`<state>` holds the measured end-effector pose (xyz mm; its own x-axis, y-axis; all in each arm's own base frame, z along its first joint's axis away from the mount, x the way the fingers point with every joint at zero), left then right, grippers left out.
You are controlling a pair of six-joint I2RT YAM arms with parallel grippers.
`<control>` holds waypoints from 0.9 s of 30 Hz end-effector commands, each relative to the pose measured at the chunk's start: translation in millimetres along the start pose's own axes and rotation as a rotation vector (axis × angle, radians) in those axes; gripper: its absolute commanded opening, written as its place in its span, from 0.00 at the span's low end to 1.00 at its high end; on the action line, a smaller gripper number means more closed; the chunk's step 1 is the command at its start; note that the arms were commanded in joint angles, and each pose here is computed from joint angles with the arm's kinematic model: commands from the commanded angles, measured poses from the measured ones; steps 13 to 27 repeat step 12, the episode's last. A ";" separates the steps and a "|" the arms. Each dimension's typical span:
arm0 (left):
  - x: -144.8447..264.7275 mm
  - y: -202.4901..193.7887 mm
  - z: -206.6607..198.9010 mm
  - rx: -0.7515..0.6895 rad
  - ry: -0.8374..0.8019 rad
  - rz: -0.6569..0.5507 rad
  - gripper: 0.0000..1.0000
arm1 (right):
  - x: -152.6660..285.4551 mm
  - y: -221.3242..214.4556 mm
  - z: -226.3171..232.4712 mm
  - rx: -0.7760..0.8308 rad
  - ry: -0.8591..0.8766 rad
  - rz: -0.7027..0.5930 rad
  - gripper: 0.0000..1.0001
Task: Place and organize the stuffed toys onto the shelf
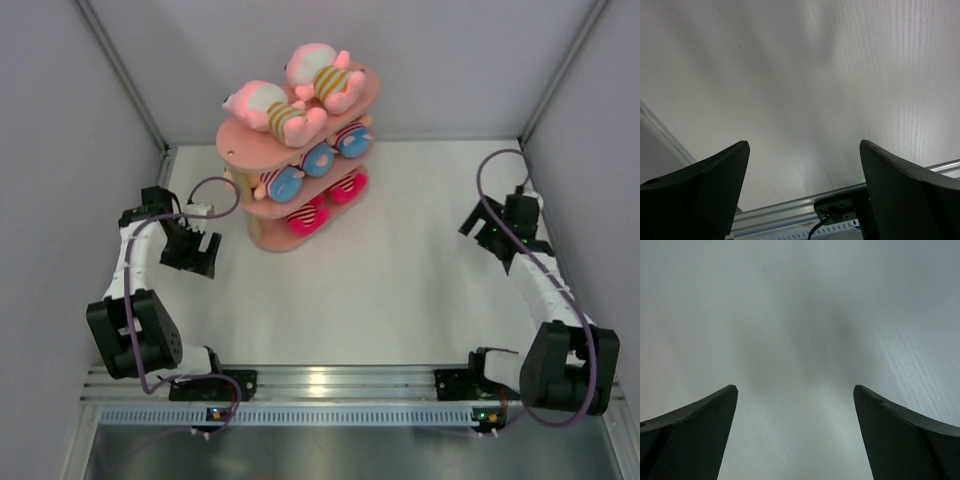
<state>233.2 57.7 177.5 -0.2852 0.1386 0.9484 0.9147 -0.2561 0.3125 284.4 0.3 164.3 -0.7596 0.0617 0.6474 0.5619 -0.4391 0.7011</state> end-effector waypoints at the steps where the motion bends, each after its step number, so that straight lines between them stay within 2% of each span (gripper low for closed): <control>1: -2.2 4.2 6.8 0.036 0.069 -0.021 0.98 | 13.0 18.0 -40.1 -0.115 -0.104 -0.014 0.99; 5: -3.7 3.0 8.0 0.046 0.081 -0.017 0.98 | 14.5 25.0 -54.3 -0.129 -0.190 -0.026 0.99; 10: -4.5 2.4 7.1 0.044 0.077 -0.017 0.98 | 22.3 24.5 -43.8 -0.093 -0.064 -0.090 0.99; 12: -5.7 2.1 6.6 0.046 0.072 -0.017 0.98 | 31.9 32.3 -40.2 -0.080 -0.038 -0.159 1.00; 27: -5.7 2.1 6.6 0.046 0.072 -0.017 0.98 | 31.9 32.3 -40.2 -0.080 -0.038 -0.159 1.00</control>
Point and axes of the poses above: each gripper's point midway between its finger pads, its own x axis back along the fingers, its own z axis along the line the jaws close on, y = z × x, the point moved 7 cm from there along x, back along the fingers, and after that the axes turned 1 degree about x, right-handed, at the moved point
